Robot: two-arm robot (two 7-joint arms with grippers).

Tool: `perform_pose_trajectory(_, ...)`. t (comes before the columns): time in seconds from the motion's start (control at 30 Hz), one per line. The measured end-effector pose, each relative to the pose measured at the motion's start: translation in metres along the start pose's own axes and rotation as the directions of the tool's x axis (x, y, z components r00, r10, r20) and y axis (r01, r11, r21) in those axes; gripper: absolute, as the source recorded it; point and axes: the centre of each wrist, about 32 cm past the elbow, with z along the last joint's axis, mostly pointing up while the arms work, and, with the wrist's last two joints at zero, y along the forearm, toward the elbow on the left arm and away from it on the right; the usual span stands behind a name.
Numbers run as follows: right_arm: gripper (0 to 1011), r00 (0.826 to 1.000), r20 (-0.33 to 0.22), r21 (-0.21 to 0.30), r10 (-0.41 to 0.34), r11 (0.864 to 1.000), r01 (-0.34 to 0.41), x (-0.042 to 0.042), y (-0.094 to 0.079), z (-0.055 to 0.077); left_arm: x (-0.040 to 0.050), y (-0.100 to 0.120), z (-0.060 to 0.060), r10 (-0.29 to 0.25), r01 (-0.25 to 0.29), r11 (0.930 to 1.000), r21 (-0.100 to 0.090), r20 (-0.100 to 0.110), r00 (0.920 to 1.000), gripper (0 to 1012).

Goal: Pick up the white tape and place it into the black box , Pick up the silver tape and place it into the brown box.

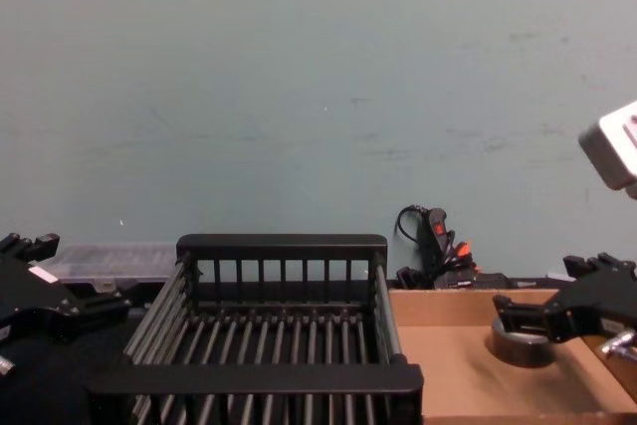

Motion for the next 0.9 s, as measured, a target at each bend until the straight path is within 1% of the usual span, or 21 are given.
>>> perform_pose_trajectory(0.23, 1002, 1.000, -0.019, 0.016, 0.015, 1.000, -0.014, 0.0030, -0.008, 0.005, 0.0000, 0.000, 0.000, 0.000, 0.000, 1.0000, 0.000, 0.000, 1.0000, 1001)
perform_pose_trajectory(0.37, 1002, 0.999, -0.040, 0.024, 0.033, 0.999, -0.032, 0.0057, -0.017, 0.010, 0.0000, 0.000, 0.000, 0.000, 0.000, 1.0000, 0.000, 0.000, 1.0000, 1001)
perform_pose_trajectory(0.57, 1002, 0.995, -0.073, 0.027, 0.065, 0.998, -0.063, 0.0088, -0.036, 0.017, 0.0000, 0.000, 0.000, 0.000, 0.000, 1.0000, 0.000, 0.000, 1.0000, 1001)
perform_pose_trajectory(0.6, 1002, 0.994, -0.080, 0.025, 0.075, 0.997, -0.073, 0.0088, -0.042, 0.019, 0.0000, 0.000, 0.000, 0.000, 0.000, 1.0000, 0.000, 0.000, 1.0000, 1001)
perform_pose_trajectory(0.7, 1002, 0.992, -0.088, 0.021, 0.090, 0.996, -0.089, 0.0080, -0.050, 0.020, 0.0000, 0.000, 0.000, 0.000, 0.000, 1.0000, 0.000, 0.000, 1.0000, 1001)
perform_pose_trajectory(0.73, 1002, 0.990, -0.095, 0.018, 0.102, 0.995, -0.101, 0.0070, -0.055, 0.021, 0.0000, 0.000, 0.000, 0.000, 0.000, 1.0000, 0.000, 0.000, 1.0000, 1001)
perform_pose_trajectory(0.9, 1002, 0.984, -0.104, 0.007, 0.142, 0.990, -0.142, 0.0038, -0.071, 0.026, 0.0000, 0.000, 0.000, 0.000, 0.000, 1.0000, 0.000, 0.000, 1.0000, 1001)
